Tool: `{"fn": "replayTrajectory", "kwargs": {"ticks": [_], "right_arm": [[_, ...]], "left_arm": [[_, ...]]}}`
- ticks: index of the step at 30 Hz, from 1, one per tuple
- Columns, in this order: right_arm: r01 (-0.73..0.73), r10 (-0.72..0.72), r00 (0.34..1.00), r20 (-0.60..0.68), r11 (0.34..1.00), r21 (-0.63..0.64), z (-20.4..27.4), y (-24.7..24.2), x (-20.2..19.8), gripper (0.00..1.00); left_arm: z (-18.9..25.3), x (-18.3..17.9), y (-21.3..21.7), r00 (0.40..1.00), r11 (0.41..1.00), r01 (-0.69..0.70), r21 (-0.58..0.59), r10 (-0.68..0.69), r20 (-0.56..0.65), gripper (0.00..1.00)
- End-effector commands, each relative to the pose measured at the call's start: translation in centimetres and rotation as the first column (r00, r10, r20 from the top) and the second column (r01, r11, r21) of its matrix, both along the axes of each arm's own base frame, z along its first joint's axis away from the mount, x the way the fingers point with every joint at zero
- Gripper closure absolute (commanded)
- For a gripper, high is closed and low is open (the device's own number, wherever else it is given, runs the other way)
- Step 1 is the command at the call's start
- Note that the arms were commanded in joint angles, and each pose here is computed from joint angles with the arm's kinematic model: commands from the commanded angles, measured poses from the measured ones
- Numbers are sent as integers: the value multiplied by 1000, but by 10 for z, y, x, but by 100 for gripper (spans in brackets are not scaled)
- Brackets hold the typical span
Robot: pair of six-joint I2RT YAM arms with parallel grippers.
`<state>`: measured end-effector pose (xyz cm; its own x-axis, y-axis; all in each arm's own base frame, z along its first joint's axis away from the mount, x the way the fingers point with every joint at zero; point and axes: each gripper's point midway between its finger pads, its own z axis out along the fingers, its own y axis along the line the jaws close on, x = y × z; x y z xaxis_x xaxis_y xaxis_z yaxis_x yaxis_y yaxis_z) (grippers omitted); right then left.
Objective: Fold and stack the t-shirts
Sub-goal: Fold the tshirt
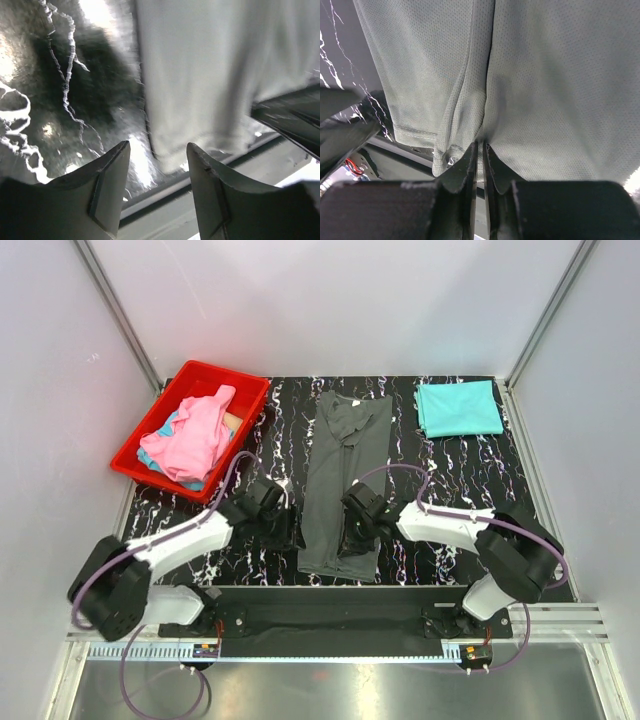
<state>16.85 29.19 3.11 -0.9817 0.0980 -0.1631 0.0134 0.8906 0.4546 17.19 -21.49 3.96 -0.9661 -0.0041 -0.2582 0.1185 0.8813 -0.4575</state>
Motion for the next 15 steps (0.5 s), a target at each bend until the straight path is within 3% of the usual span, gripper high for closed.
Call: {"fn": "replayTrajectory", "kwargs": {"ticks": [1, 6, 10, 15], "right_arm": [[15, -15, 1000, 18, 999, 36, 2, 7, 1, 86], [38, -39, 999, 9, 998, 43, -4, 5, 0, 86], [43, -43, 999, 18, 998, 42, -4, 1, -2, 86], [43, -44, 999, 28, 998, 48, -2, -1, -3, 86]], "left_arm": [[55, 13, -21, 984, 994, 58, -95, -41, 175, 45], [68, -3, -57, 981, 960, 128, -250, -84, 176, 58], [48, -17, -68, 984, 955, 155, -254, -125, 129, 57], [30, -22, -78, 981, 960, 185, -210, -167, 103, 49]]}}
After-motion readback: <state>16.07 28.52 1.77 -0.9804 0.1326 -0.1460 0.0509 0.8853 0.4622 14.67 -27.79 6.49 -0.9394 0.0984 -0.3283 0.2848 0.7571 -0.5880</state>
